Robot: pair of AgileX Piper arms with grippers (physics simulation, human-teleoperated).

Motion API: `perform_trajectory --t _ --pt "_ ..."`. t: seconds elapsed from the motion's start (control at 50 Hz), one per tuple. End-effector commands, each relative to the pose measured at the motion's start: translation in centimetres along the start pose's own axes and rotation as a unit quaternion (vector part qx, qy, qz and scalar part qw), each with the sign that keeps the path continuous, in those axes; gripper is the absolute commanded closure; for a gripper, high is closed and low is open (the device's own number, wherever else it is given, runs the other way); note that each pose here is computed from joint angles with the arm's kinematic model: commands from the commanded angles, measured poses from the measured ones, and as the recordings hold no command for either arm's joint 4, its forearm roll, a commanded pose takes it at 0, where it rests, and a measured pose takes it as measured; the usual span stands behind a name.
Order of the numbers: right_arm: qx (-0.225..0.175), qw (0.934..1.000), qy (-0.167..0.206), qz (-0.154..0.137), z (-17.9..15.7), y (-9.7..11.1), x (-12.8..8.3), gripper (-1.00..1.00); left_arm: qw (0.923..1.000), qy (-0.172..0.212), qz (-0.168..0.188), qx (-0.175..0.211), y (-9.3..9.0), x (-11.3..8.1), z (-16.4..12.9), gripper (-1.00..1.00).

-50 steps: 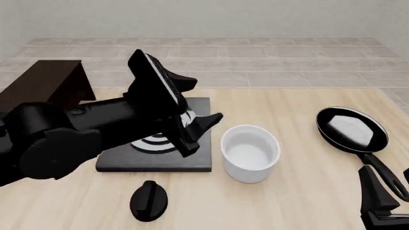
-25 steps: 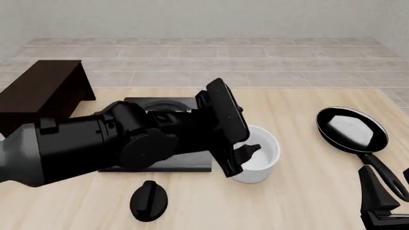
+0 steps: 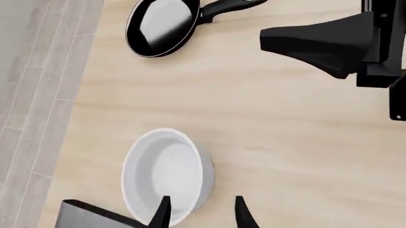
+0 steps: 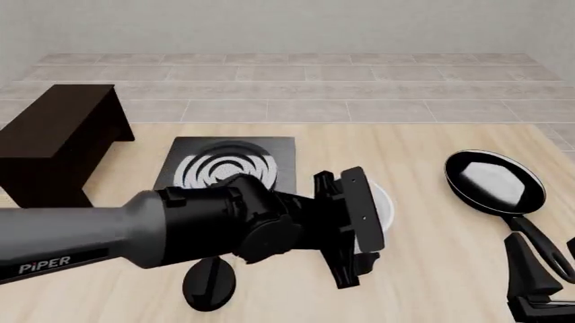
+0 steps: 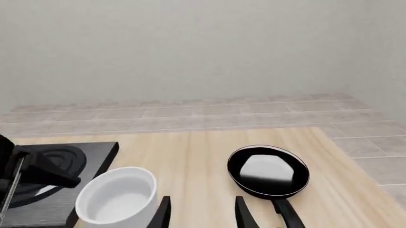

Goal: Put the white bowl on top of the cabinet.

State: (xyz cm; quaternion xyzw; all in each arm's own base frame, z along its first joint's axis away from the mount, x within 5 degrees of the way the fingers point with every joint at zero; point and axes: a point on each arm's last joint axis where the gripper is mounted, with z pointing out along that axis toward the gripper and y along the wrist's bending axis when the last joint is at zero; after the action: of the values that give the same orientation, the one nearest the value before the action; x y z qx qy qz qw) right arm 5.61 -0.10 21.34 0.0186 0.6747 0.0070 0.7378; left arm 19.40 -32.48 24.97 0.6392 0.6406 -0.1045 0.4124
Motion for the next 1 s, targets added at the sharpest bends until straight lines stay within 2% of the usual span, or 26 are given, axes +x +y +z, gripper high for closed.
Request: perform_trajectory --t 0.02,0.2,0.36,0.42,0.54,0.76,0.94,1.0 --pt "0.000 1.0000 0.001 0.001 0.0 0.0 0.0 -1.00 0.9991 0.033 0.019 0.018 -0.5 1.3 2.8 -1.00" --pt "0.001 1.0000 0.000 0.001 0.0 0.0 0.0 -1.00 0.9983 0.050 0.019 0.023 -0.6 2.5 4.8 -1.00" --pt "0.000 1.0000 0.000 0.001 0.0 0.0 0.0 -1.00 0.9980 0.055 0.024 0.020 -0.2 3.1 5.5 -1.00" --pt "0.000 1.0000 0.000 0.001 0.0 0.0 0.0 -1.00 0.9972 0.063 0.036 0.018 0.1 4.2 6.1 -1.00" --pt "0.000 1.0000 0.000 0.001 0.0 0.0 0.0 -1.00 0.9967 0.070 0.034 0.020 0.1 4.8 6.8 -1.00" --pt "0.000 1.0000 0.000 0.001 0.0 0.0 0.0 -1.00 0.9956 0.090 0.024 0.011 1.7 6.7 8.1 -1.00" --pt "0.001 1.0000 0.000 0.001 0.0 0.0 0.0 -1.00 0.9954 0.093 0.020 0.013 1.8 6.6 8.9 -1.00" --pt "0.001 1.0000 0.000 0.002 0.0 0.0 0.0 -1.00 0.9949 0.097 0.015 0.022 1.0 6.5 9.4 -1.00"
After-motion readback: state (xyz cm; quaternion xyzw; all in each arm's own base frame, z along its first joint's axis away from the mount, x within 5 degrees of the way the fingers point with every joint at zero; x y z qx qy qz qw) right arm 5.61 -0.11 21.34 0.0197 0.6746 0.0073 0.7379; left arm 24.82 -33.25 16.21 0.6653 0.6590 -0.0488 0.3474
